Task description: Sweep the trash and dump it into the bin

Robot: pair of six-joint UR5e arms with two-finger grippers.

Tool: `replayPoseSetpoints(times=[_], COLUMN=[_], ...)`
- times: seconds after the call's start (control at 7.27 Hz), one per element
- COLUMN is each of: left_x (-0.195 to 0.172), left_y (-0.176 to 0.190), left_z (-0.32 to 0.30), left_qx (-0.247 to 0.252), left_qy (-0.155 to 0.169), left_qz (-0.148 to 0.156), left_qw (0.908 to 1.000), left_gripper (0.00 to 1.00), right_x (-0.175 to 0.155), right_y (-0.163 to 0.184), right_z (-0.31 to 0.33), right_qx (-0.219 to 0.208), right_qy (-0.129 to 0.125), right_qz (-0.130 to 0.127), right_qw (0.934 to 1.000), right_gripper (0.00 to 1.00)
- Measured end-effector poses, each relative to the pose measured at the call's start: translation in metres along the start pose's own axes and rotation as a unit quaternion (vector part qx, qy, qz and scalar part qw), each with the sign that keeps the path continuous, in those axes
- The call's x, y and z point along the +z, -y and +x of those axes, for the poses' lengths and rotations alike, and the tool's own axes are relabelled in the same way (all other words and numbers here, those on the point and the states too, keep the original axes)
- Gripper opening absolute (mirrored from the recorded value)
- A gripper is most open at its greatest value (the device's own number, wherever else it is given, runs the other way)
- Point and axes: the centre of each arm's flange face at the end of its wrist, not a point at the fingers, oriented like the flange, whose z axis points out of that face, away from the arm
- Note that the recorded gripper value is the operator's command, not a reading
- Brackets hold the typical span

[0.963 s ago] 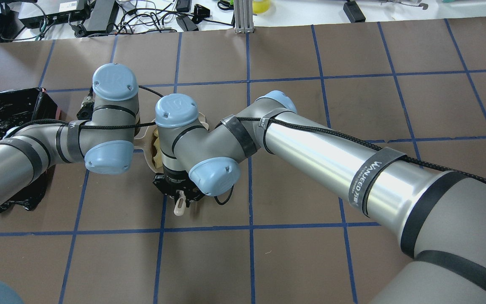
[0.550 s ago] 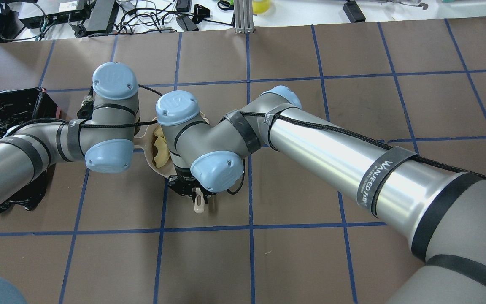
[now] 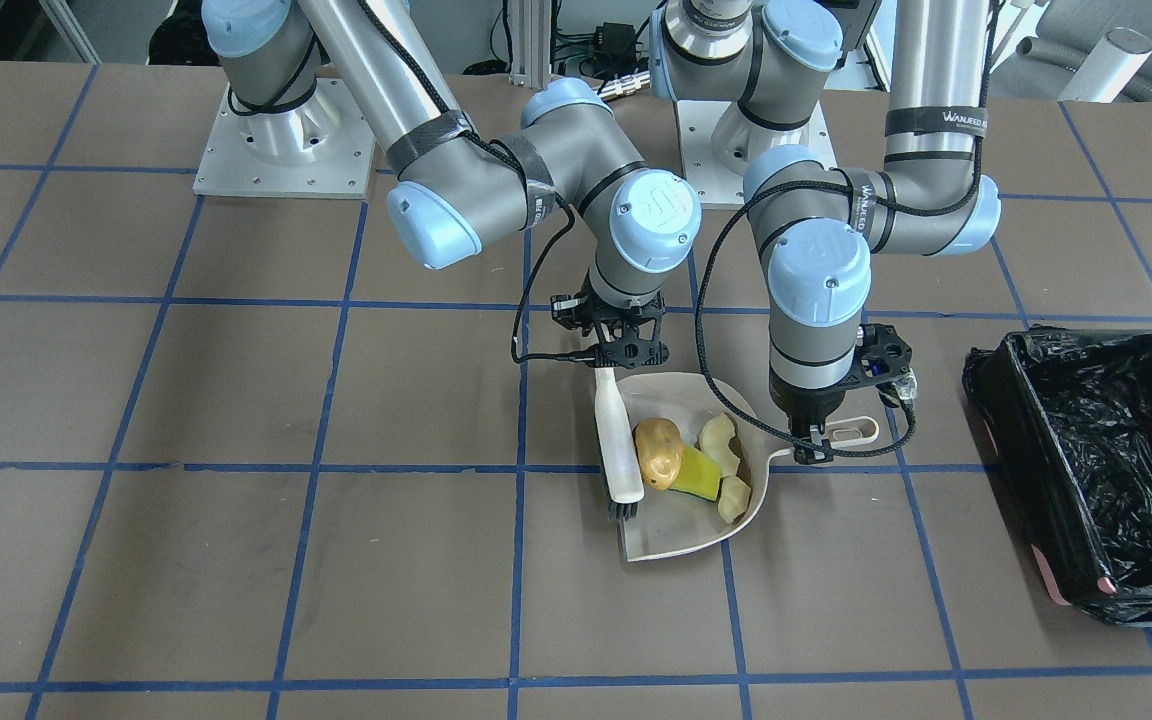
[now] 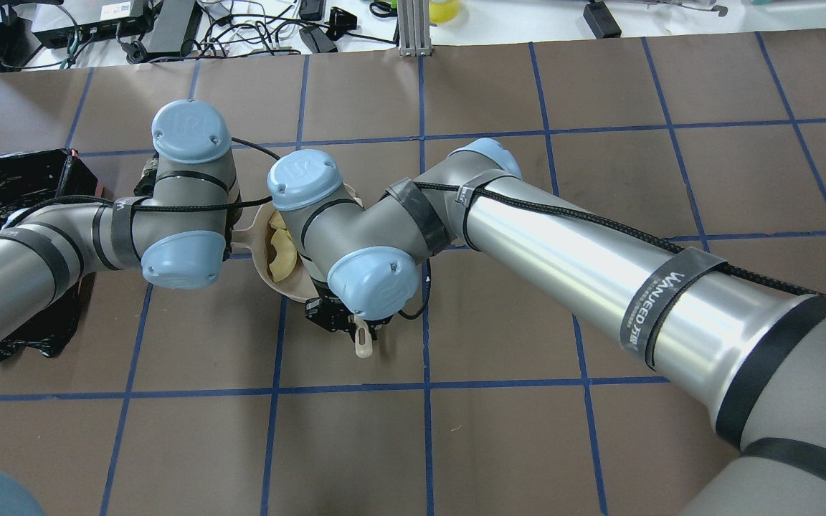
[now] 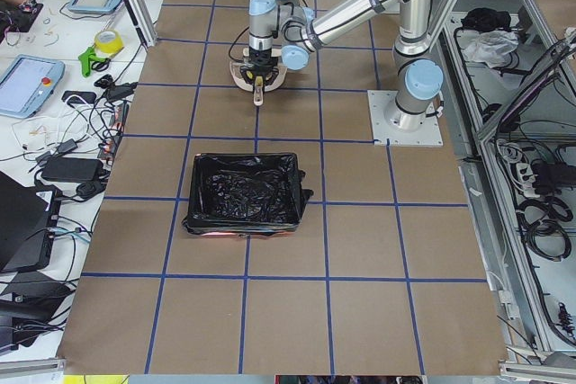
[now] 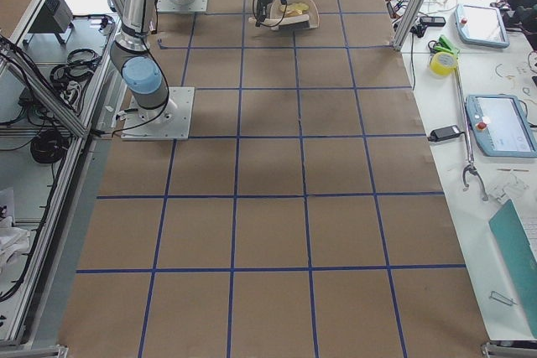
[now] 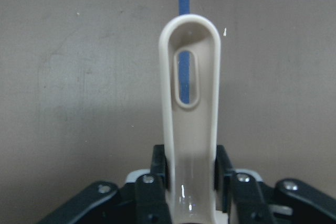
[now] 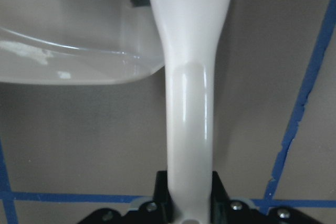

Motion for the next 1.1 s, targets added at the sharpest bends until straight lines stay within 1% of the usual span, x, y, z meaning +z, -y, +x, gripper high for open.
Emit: replayPoseSetpoints(times=[0.28, 0.55, 0.83, 1.1], left_x=[0.000, 0.000, 0.000, -0.001], left_y=[0.000, 0.001, 0.002, 0.005], left_z=[0.000, 0.001, 0.002, 0.002], left_qx=[0.000, -0.001, -0.001, 0.004], left_qy=[0.000, 0.000, 0.000, -0.001], left_qz=[-0.002, -0.003, -0.003, -0.002], left_qw=[1.0000, 1.0000, 1.0000, 1.0000], left_gripper=[0.00, 0.00, 0.00, 0.00], right_x=[-0.020, -0.038, -0.046, -0.047], right_y=[0.003, 0.008, 0.009, 0.011], right_z=[0.031, 0.065, 0.083, 0.092], right_qx=[0.006, 0.015, 0.006, 0.004], right_qy=[-0.005, -0.017, -0.028, -0.031], right_qz=[-0.011, -0.020, -0.024, -0.027], right_qw=[0.9999, 0.9995, 0.9993, 0.9991], right_gripper=[0.00, 0.00, 0.00, 0.00])
